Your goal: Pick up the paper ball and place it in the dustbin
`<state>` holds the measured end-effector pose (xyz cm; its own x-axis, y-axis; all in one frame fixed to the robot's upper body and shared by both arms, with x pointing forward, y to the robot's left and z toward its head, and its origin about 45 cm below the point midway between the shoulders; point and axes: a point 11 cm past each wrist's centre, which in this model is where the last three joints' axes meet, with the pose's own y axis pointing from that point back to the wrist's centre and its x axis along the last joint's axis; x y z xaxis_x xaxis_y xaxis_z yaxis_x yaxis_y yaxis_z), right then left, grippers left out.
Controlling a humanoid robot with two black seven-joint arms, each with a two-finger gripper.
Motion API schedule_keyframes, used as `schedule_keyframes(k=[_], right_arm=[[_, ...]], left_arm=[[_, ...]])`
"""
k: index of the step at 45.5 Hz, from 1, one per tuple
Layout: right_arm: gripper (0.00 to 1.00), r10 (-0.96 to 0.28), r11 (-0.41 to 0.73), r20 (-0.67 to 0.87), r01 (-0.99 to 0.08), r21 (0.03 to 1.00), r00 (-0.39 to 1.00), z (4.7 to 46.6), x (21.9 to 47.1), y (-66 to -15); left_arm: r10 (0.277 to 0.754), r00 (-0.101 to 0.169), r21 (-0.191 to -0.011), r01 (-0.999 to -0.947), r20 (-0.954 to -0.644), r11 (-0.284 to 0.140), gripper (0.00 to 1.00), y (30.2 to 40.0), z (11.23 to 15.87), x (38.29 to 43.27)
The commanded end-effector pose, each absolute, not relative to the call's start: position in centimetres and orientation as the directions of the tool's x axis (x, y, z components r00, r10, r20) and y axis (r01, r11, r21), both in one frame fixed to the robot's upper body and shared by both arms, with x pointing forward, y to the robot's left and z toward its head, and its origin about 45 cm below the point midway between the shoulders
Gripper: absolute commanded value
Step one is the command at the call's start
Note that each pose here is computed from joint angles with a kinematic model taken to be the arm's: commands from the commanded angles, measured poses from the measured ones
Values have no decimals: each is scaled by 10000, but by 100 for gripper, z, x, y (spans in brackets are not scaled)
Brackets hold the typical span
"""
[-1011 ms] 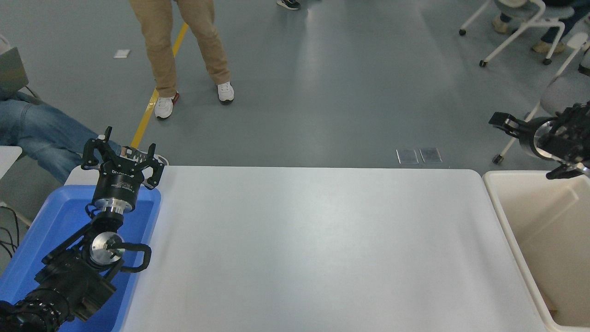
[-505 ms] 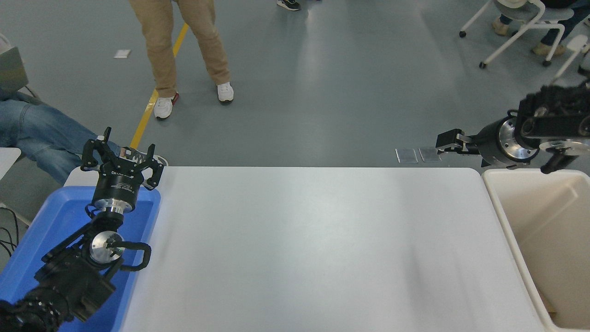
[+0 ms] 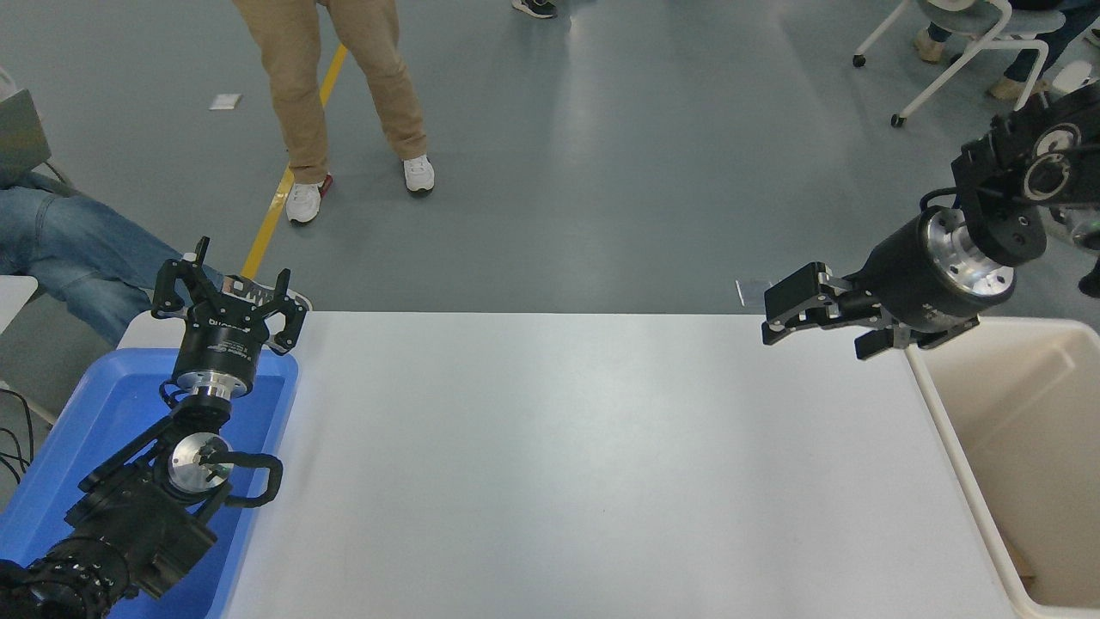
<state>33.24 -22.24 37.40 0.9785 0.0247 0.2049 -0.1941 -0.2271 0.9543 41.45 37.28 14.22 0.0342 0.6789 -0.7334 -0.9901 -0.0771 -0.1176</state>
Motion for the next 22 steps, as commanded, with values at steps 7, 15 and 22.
schedule_keyframes(k=[7, 15, 22], right_arm=[[100, 1253, -2206, 1716, -1412, 9651, 9772, 3790, 3234, -1946], [100, 1239, -2196, 1697, -1398, 9655, 9777, 3779, 3242, -1941], [100, 1139, -2249, 1671, -1384, 9645, 9793, 3764, 3246, -1962]], left_arm=[[6792, 336, -1178, -9900, -7332, -782, 99, 3730, 1422, 4145], [6786, 363, -1201, -9898, -7336, -769, 99, 3725, 1431, 4151], [6787, 350, -1187, -9899, -7336, -773, 99, 3726, 1424, 4146]])
